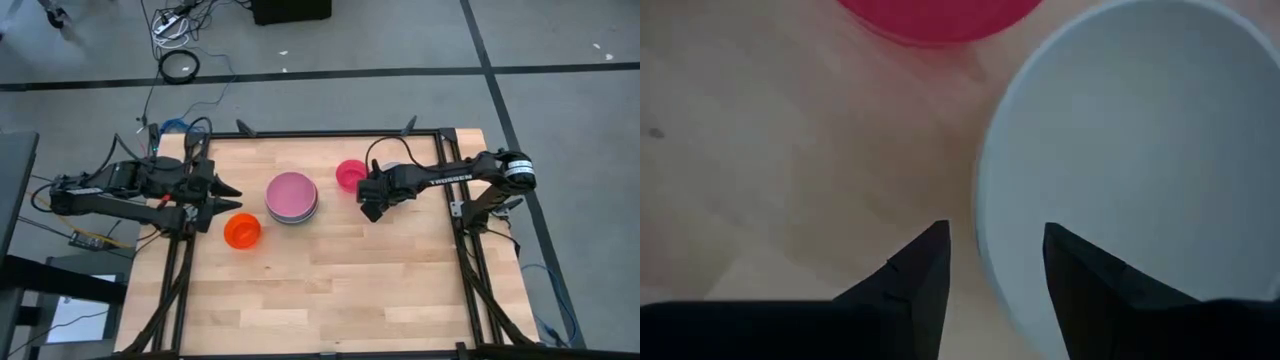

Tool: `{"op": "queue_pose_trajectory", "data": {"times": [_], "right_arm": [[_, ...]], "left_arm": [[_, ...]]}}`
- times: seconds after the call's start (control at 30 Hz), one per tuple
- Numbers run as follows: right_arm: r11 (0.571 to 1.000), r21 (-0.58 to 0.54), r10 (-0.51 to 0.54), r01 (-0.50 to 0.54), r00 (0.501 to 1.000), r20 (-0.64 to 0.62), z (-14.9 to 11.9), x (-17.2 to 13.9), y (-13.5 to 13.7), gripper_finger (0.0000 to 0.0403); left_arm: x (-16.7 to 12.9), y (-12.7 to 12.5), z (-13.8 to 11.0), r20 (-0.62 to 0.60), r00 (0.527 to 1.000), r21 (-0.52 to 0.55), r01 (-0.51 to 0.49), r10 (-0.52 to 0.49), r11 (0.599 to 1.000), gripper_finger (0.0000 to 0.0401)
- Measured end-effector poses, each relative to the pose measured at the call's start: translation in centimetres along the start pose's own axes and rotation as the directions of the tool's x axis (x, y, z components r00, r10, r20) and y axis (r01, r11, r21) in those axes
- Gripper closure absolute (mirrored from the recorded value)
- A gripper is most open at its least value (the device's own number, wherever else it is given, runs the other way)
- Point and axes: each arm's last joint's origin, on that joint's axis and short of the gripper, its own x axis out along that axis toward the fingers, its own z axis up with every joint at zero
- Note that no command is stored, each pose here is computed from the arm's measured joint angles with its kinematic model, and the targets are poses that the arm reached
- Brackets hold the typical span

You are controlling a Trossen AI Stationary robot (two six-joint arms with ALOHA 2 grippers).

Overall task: Nest bowls inside each other
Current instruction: Stack the white bowl on top of the pink bowl

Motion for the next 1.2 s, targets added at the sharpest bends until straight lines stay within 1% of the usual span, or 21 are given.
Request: {"op": "queue_pose_trajectory", "data": {"times": [0.2, 0.3, 0.4, 0.53, 0.57, 0.7, 0.83, 0.9, 0.97, 1.07, 1.13, 1.2], "right_arm": [[1.000, 0.008, 0.009, -0.009, 1.000, 0.013, -0.2, 1.9, -0.4, 0.0257], [1.000, 0.007, 0.013, -0.013, 1.000, 0.014, -0.5, 3.0, -0.7, 0.0266], [1.000, 0.012, 0.022, -0.022, 1.000, 0.006, -0.7, 3.7, -0.9, 0.0297], [1.000, -0.004, 0.031, -0.031, 1.000, -0.005, -0.8, 3.8, -0.9, 0.0379], [0.999, -0.017, 0.037, -0.038, 0.999, -0.006, -0.7, 3.7, -0.8, 0.0390], [0.998, -0.030, 0.051, -0.051, 0.999, 0.001, -0.7, 3.0, -0.3, 0.0398], [0.996, -0.061, 0.063, -0.060, 0.996, 0.059, -0.9, 0.7, 0.7, 0.0401], [0.995, -0.078, 0.076, -0.068, 0.992, 0.100, -0.8, -1.2, 1.4, 0.0401], [0.991, -0.110, 0.097, -0.079, 0.981, 0.169, -0.6, -3.7, 2.4, 0.0402], [0.976, -0.174, 0.175, -0.128, 0.941, 0.289, 0.4, -7.5, 4.2, 0.0402], [0.962, -0.230, 0.220, -0.145, 0.913, 0.343, 1.4, -9.4, 5.6, 0.0402], [0.945, -0.285, 0.272, -0.163, 0.874, 0.403, 2.8, -11.0, 7.1, 0.0402]], "left_arm": [[0.0, 0.0, 0.0, 0.001, 1.000, -0.001, -0.001, 0.001, 1.000, 0.0233], [0.0, 0.0, 0.0, 0.000, 1.000, -0.002, -0.001, 0.001, 1.000, 0.0233], [0.0, 0.0, 0.0, 0.005, 1.000, -0.002, -0.010, 0.010, 1.000, 0.0233], [0.0, 0.0, 0.0, 0.006, 1.000, -0.002, -0.013, 0.013, 1.000, 0.0233], [0.0, 0.0, 0.0, 0.006, 1.000, -0.002, -0.013, 0.013, 1.000, 0.0233], [0.0, 0.0, 0.0, 0.008, 1.000, -0.002, -0.017, 0.017, 1.000, 0.0233], [0.0, 0.1, 0.0, 0.012, 1.000, -0.001, -0.028, 0.028, 1.000, 0.0233], [0.0, 0.1, 0.0, 0.013, 0.999, -0.001, -0.029, 0.029, 1.000, 0.0233], [0.0, 0.1, 0.0, 0.013, 0.999, -0.001, -0.030, 0.030, 1.000, 0.0233], [0.0, 0.1, 0.1, 0.014, 0.999, -0.001, -0.030, 0.030, 1.000, 0.0233], [0.0, 0.1, 0.1, 0.016, 0.999, 0.000, -0.035, 0.035, 0.999, 0.0233], [0.0, 0.1, 0.1, 0.018, 0.999, 0.000, -0.040, 0.040, 0.999, 0.0233]]}}
